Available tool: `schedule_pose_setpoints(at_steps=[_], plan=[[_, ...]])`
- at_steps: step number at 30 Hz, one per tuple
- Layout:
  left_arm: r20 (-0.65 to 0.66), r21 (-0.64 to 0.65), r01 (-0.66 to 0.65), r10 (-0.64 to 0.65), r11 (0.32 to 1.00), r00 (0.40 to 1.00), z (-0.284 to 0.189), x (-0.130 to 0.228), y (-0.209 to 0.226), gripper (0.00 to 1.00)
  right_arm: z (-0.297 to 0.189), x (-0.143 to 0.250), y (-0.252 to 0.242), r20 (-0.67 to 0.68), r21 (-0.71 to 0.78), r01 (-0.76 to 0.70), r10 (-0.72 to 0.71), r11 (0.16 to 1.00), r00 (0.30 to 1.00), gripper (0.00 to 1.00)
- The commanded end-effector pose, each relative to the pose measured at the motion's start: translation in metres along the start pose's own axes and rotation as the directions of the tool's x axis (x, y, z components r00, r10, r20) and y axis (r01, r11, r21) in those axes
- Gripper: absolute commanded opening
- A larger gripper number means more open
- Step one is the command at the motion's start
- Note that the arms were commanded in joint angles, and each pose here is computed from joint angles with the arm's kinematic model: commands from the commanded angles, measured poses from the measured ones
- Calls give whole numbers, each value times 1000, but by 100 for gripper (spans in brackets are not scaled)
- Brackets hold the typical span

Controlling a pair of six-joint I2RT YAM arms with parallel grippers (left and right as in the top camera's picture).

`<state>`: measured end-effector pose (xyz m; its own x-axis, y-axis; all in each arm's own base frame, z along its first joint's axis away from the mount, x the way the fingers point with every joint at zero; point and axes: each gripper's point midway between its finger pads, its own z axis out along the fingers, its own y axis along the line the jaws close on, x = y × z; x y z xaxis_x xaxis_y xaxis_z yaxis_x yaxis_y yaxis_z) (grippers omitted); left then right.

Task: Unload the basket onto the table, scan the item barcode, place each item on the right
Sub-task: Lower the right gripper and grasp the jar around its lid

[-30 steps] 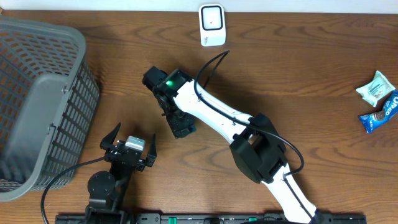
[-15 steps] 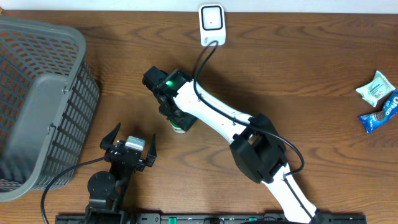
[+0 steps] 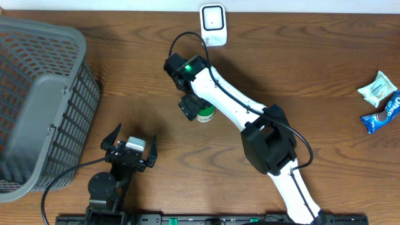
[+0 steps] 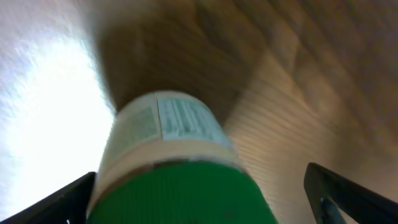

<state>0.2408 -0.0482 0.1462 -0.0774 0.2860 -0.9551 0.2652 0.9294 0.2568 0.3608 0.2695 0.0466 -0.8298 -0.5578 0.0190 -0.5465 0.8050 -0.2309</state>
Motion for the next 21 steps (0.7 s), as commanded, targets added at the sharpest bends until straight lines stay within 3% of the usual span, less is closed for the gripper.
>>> schedule_pose_setpoints(at_steps=[1, 5, 10, 21], plan=[[-33, 19, -11, 11, 1000, 999, 2, 15, -6, 98, -35, -10, -10, 60, 42, -27, 25, 999, 998, 99], [-33, 19, -11, 11, 1000, 999, 2, 15, -6, 98, -78, -5, -9, 58, -52, -295, 298, 954, 953, 99], [-33, 19, -11, 11, 1000, 999, 2, 15, -6, 98, -93, -2, 2, -74, -216, -558, 557, 801, 828, 99], [-33, 19, -11, 11, 1000, 999, 2, 15, -6, 98, -19, 14, 2, -214, -147, -628, 596, 764, 774, 99]])
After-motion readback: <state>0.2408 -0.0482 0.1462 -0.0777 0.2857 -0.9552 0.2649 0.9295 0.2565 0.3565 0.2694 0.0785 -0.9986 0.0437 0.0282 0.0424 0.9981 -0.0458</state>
